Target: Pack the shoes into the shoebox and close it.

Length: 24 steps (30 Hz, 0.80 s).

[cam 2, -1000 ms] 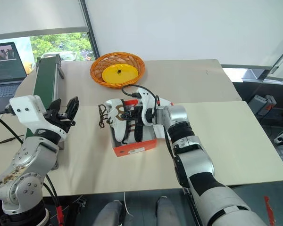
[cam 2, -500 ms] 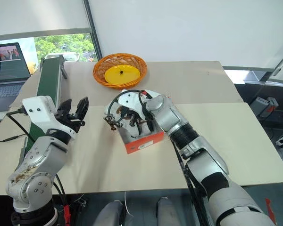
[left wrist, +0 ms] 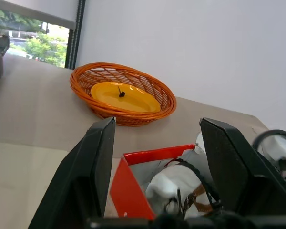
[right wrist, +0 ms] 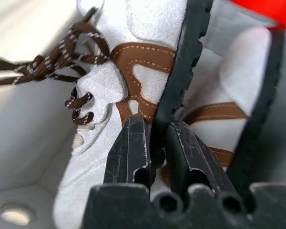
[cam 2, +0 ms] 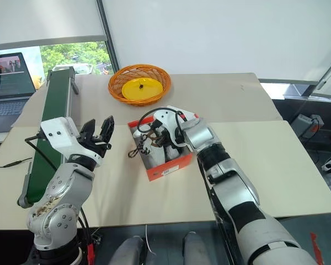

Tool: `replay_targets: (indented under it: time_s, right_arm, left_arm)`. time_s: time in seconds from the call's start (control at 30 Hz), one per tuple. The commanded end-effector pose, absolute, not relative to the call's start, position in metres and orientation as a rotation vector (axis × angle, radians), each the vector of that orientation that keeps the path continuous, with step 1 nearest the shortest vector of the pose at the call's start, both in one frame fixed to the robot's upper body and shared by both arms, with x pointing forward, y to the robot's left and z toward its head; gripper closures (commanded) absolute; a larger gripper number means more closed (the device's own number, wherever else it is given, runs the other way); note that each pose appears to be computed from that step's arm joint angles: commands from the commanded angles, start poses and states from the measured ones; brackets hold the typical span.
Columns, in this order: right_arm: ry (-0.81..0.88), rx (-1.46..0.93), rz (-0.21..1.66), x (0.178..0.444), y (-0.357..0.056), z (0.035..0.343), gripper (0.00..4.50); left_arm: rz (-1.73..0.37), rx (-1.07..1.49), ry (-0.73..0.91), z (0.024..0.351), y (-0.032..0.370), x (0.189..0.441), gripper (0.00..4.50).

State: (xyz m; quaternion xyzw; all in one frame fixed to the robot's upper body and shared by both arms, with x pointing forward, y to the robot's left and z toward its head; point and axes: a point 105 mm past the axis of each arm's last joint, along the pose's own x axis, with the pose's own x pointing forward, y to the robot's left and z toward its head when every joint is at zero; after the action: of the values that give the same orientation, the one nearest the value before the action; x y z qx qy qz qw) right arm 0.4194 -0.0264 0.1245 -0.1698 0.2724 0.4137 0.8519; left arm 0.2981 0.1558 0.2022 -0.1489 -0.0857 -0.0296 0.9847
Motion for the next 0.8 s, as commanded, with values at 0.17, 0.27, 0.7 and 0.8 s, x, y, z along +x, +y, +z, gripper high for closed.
replay_targets:
  time_s: [0.17, 0.27, 0.7, 0.8]
  right_arm:
    - [0.614, -0.339, 0.722, 0.437, -0.047, 0.108, 4.28]
    - [0.655, -0.341, 0.728, 0.433, -0.048, 0.098, 4.28]
    - [0.770, -0.453, 0.755, 0.422, -0.057, 0.073, 4.28]
    - [0.752, -0.444, 0.762, 0.423, -0.052, 0.079, 4.28]
  left_arm:
    - [-0.050, -0.301, -0.243, 0.217, 0.152, 0.288, 1.49]
    - [-0.040, -0.307, -0.245, 0.217, 0.153, 0.286, 1.49]
    - [-0.034, -0.320, -0.236, 0.213, 0.140, 0.281, 1.49]
    - [-0.029, -0.321, -0.237, 0.213, 0.138, 0.280, 1.49]
